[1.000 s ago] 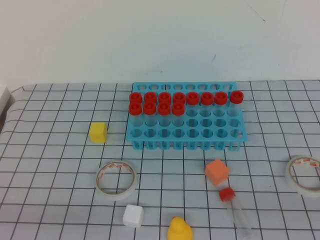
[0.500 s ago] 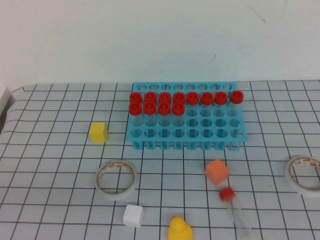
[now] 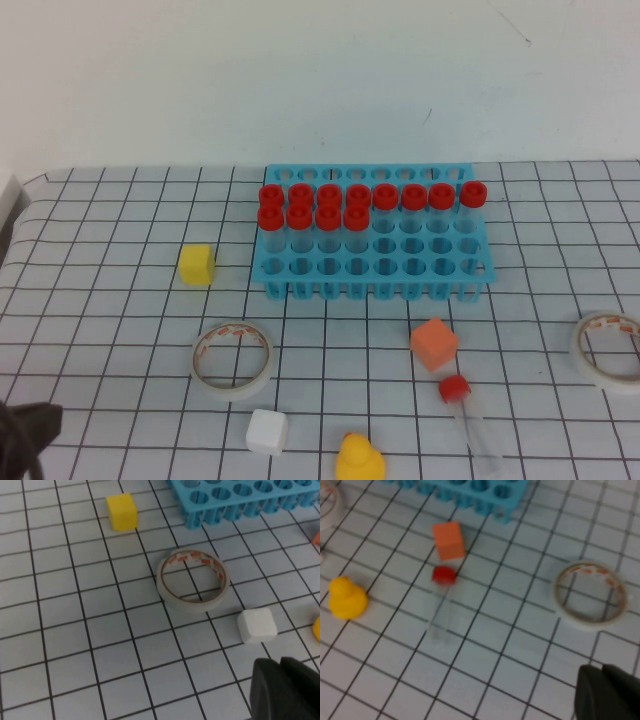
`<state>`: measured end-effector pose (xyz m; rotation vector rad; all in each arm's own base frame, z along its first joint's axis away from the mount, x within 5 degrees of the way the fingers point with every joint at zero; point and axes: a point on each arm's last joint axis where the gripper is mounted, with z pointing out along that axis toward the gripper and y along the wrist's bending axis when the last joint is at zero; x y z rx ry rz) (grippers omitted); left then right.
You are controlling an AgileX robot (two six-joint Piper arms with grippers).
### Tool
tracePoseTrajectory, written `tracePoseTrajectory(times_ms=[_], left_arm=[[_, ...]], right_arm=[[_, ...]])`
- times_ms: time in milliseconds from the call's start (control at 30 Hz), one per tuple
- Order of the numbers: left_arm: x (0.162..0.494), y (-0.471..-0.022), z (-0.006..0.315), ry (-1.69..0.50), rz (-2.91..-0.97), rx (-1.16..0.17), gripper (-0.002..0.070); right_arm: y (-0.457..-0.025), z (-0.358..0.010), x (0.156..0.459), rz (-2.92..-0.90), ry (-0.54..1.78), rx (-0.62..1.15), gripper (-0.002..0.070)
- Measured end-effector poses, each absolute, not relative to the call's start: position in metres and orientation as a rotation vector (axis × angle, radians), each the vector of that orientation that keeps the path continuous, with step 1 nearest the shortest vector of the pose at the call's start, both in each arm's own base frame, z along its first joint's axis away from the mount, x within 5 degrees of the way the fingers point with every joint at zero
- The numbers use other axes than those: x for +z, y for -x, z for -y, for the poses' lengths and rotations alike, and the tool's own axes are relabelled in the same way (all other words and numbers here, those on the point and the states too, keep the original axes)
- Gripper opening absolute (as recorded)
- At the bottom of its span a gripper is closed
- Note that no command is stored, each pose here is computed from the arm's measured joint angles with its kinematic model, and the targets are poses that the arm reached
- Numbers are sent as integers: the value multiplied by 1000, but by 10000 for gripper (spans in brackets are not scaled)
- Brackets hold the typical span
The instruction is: Place the test tubes
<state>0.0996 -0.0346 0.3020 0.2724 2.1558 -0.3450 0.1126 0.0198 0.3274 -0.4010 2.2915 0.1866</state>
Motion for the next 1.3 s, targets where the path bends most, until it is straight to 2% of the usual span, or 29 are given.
tracePoseTrajectory(times_ms=[300,567,800,967,1033,1100,1300], left_arm=[[287,-115,38,-287,-2312,-368,-1],[281,-123,38,-284,-2359,-373,-1],[280,-124,38,-283,-2362,-372,-1],[280,-124,38,-283,-2362,-372,-1],[280,-124,38,-283,-2362,-372,-1],[280,-124,38,-283,-2362,-372,-1],[280,-124,39,-278,-2361,-383,-1]], right_arm=[[-168,-27,290,-2478,556,390,0],[-186,-88,266,-2447,875,499,1],[-201,-146,239,-2467,1143,419,3],[-227,-168,218,-2659,1203,316,12],[-236,-173,215,-2714,1188,303,37],[-243,-178,210,-2748,1178,298,98],[-259,-185,188,-2845,1042,255,365]])
